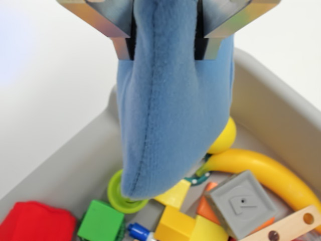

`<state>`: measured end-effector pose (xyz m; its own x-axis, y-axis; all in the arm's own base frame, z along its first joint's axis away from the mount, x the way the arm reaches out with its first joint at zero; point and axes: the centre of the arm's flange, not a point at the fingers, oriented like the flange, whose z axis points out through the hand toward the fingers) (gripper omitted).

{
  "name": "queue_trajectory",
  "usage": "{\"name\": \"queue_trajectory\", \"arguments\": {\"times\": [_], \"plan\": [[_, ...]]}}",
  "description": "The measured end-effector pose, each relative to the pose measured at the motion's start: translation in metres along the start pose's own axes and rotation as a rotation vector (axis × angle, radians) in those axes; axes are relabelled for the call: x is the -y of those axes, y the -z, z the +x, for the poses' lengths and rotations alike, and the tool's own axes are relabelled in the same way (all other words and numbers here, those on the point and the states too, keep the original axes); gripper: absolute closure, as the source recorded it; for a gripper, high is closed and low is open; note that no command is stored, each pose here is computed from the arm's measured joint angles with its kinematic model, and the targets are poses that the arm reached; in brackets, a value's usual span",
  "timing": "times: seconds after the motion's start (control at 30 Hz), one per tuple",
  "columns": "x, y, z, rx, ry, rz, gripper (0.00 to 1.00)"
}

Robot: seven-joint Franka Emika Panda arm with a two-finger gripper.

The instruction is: Pick an object from the bin

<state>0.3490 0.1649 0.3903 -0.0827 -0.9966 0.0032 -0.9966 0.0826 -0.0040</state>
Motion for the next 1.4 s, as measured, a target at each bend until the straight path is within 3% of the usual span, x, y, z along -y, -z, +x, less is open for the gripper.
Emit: {"name": "queue_trajectory", "arguments": {"times": [0.7, 0.87, 1.4], "plan": [[0.000, 0.068, -0.001, 0.0056, -0.001, -0.0022, 1.00], [0.000, 0.077, -0.001, 0.0059, -0.001, -0.0042, 1.00], [0.000, 0.087, -0.001, 0.0073, -0.001, -0.0041, 1.00]]}}
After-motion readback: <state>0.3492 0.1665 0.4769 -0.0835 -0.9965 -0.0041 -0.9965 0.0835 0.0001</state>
